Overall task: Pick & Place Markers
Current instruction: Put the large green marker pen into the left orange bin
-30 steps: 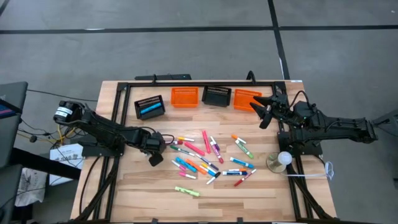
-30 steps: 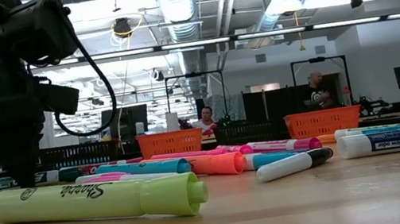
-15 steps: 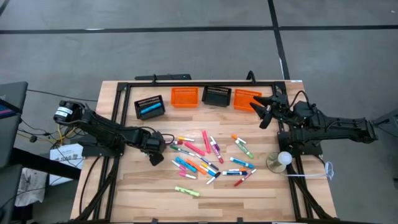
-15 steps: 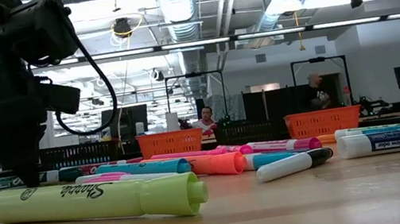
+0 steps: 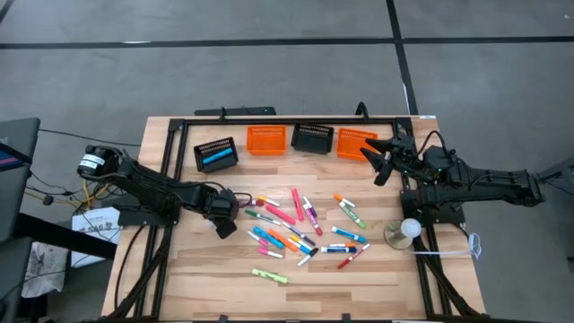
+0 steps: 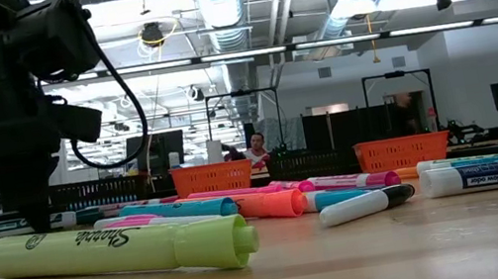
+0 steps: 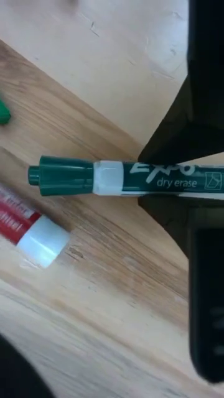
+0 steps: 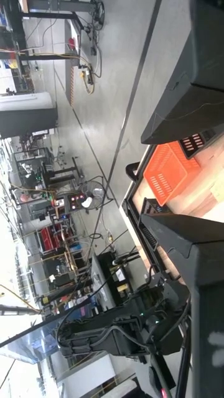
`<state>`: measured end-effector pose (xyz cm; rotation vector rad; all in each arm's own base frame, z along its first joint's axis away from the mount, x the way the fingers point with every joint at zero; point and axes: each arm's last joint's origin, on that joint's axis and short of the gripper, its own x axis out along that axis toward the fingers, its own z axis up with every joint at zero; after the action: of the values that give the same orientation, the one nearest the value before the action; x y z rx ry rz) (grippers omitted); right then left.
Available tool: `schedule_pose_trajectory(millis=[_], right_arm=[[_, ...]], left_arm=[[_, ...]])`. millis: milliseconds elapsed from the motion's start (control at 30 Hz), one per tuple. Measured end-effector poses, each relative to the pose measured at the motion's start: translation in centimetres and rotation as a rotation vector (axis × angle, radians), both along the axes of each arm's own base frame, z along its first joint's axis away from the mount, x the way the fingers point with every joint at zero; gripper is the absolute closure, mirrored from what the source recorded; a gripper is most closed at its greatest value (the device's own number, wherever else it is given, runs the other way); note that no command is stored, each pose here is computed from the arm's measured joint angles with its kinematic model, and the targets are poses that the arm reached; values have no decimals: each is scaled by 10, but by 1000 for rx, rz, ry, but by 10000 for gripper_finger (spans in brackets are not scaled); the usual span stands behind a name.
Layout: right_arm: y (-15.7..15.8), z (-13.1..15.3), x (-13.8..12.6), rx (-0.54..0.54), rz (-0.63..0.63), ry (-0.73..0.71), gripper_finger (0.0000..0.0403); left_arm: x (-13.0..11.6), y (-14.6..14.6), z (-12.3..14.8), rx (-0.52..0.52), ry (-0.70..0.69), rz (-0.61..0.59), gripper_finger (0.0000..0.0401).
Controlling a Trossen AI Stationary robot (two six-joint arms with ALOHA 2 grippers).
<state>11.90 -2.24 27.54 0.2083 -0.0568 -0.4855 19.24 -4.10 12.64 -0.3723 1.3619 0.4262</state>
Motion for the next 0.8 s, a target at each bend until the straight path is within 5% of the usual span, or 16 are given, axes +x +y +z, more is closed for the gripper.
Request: schedule_pose_trajectory(millis=[800], right_arm=[[0, 0, 0, 0, 0, 0, 219]], left_arm=[[0, -3, 0, -78, 13, -15, 312]])
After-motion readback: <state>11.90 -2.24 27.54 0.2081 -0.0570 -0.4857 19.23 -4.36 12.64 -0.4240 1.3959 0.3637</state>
